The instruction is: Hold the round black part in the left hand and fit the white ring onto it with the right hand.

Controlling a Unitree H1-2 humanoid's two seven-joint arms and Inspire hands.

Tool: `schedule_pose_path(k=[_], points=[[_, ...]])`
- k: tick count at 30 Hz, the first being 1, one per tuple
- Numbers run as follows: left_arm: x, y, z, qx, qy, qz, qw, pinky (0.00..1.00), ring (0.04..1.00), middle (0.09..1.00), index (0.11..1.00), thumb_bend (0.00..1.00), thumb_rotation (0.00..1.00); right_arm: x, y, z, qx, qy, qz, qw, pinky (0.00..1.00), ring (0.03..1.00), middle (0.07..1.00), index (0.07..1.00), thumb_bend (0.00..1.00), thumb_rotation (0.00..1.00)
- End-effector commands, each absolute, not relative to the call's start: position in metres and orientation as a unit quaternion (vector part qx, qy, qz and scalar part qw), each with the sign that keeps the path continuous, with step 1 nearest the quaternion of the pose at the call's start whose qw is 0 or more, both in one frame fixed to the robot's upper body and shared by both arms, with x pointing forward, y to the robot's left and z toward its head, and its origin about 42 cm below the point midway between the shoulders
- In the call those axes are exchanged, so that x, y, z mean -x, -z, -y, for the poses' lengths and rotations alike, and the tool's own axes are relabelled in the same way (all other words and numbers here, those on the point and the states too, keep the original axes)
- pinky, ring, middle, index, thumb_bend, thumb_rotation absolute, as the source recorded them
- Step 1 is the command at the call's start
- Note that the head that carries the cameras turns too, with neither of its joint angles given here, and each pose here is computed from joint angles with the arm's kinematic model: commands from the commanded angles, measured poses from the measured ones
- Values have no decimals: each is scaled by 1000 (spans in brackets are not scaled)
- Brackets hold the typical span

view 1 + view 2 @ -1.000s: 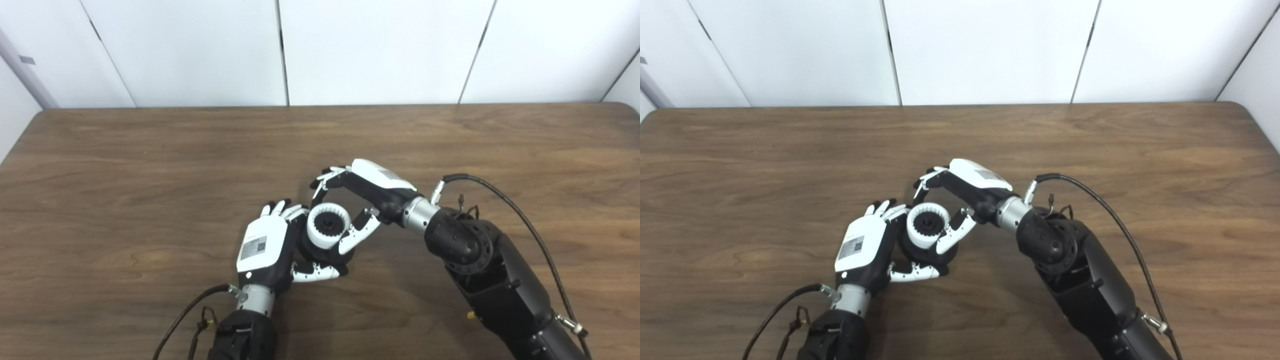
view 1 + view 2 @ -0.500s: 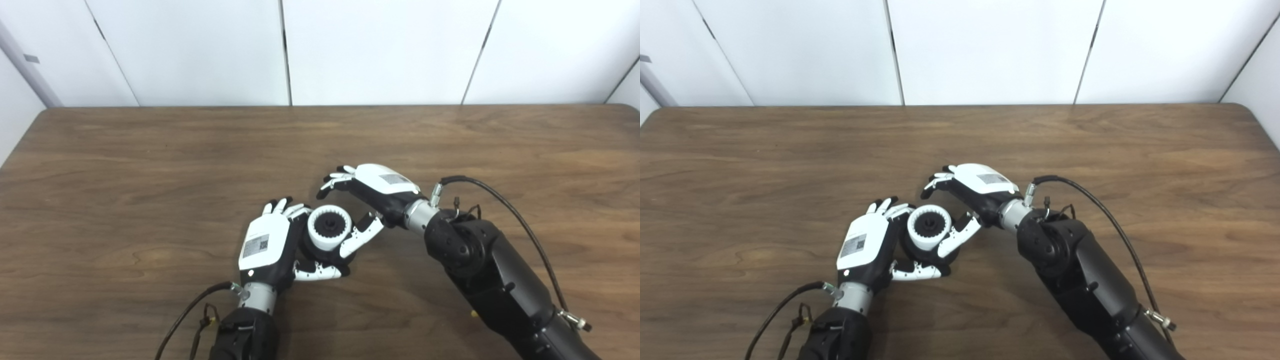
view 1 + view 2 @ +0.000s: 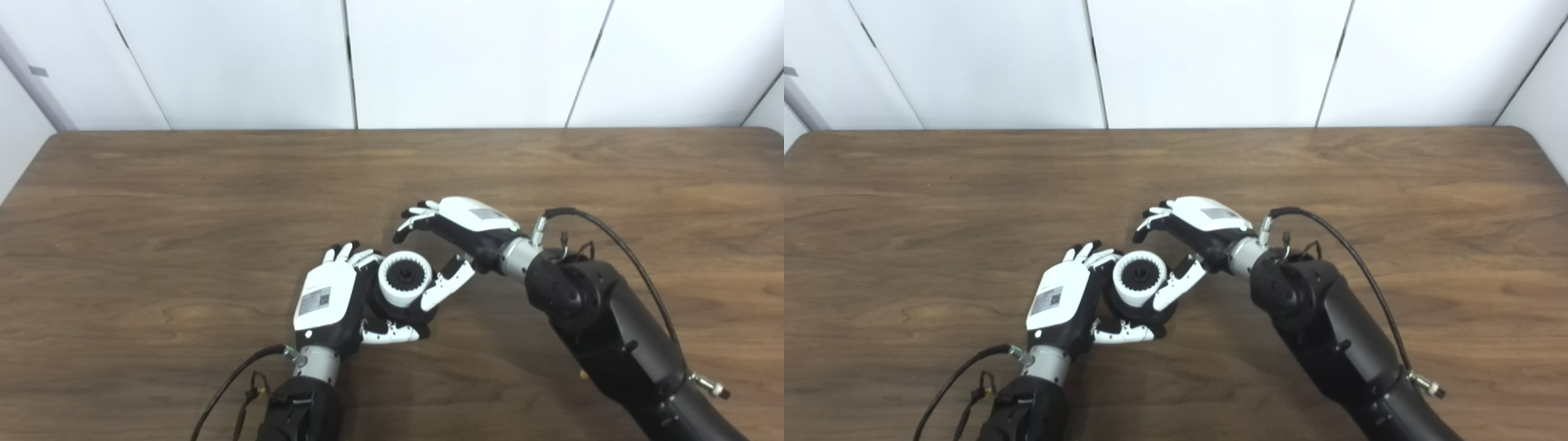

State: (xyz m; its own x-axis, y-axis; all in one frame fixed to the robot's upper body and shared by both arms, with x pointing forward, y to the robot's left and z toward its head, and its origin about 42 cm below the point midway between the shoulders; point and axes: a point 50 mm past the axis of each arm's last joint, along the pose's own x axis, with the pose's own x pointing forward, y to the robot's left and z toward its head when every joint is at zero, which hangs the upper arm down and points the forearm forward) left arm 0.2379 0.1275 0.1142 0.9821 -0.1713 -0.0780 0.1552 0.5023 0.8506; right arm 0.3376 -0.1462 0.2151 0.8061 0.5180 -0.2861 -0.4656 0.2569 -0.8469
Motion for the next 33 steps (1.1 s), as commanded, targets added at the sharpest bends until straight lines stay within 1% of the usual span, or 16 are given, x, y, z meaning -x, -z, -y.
schedule_pose_path(k=[1, 7, 11, 15, 20, 26, 33], points=[[-223, -82, -125, -504, 163, -63, 846, 1000, 955, 837, 483, 525, 64, -345, -247, 148, 532, -289, 60, 794, 1000, 1000, 947, 776, 1000, 393], [-225, -83, -129, -503, 159, -65, 847, 1000, 955, 840, 483, 525, 64, -347, -275, 156, 551, -320, 36, 770, 1000, 1000, 970, 845, 1000, 373], [-227, -83, -131, -507, 158, -63, 845, 1000, 949, 833, 483, 525, 64, -347, -293, 164, 537, -318, 41, 780, 1000, 1000, 965, 859, 1000, 353], [-229, -84, -132, -507, 162, -66, 844, 1000, 955, 837, 483, 525, 64, -347, -304, 171, 541, -312, 43, 779, 998, 1000, 957, 861, 1000, 345], [-230, -83, -132, -507, 160, -66, 844, 1000, 950, 836, 483, 525, 64, -349, -308, 177, 546, -309, 39, 778, 986, 1000, 949, 854, 1000, 346], [-232, -84, -135, -509, 158, -62, 844, 1000, 953, 834, 483, 525, 64, -352, -309, 179, 548, -305, 37, 778, 999, 1000, 950, 844, 1000, 336], [-236, -84, -138, -511, 151, -58, 844, 1000, 949, 828, 488, 524, 72, -352, -313, 182, 550, -296, 42, 780, 1000, 1000, 946, 846, 1000, 356]])
